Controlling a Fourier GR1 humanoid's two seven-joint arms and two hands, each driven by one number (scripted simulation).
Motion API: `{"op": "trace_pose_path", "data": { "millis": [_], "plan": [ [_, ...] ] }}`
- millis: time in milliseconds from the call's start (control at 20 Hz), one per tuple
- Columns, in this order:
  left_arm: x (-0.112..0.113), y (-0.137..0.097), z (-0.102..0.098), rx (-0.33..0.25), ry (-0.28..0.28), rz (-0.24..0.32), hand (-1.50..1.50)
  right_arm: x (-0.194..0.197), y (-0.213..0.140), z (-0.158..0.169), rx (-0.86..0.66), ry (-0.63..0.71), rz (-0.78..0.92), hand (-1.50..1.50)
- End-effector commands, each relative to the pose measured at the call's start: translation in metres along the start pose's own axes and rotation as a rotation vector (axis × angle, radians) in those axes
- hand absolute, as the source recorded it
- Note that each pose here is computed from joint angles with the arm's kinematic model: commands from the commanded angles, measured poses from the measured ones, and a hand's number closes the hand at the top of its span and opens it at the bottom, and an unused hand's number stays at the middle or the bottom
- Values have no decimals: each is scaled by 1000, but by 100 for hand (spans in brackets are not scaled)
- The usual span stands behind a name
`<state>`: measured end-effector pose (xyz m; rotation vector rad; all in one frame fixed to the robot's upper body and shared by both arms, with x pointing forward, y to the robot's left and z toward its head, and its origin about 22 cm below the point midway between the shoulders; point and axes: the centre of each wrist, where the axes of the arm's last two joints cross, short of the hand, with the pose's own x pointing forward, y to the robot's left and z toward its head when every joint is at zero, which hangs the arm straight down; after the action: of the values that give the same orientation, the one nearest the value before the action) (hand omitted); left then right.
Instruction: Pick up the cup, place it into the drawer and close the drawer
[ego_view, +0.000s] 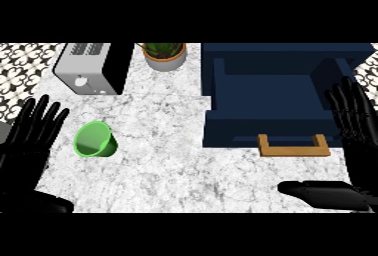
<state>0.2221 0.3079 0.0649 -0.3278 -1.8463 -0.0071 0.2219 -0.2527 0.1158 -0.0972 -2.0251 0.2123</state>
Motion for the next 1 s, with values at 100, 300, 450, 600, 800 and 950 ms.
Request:
{"op": "trace_pose_path", "data": {
  "millis": [100,300,450,600,800,950],
  "plan": [
    [-31,40,10,83,45,-43,-150,14,-5,-11,18,-3,-3,-150],
    [-50,40,13,117,101,-113,-150,-1,-14,-6,10,-11,2,-150],
    [-47,62,20,170,108,-142,-150,-13,11,-7,-3,-2,12,-150],
    [-81,66,12,193,150,-169,-150,-8,-17,-18,3,-13,10,-150],
    [-101,87,30,197,180,-197,-150,-18,-5,-9,37,-15,1,-150],
    [-119,89,34,223,206,-206,-150,-7,-24,-8,-3,-15,-13,-150]
  ]
}}
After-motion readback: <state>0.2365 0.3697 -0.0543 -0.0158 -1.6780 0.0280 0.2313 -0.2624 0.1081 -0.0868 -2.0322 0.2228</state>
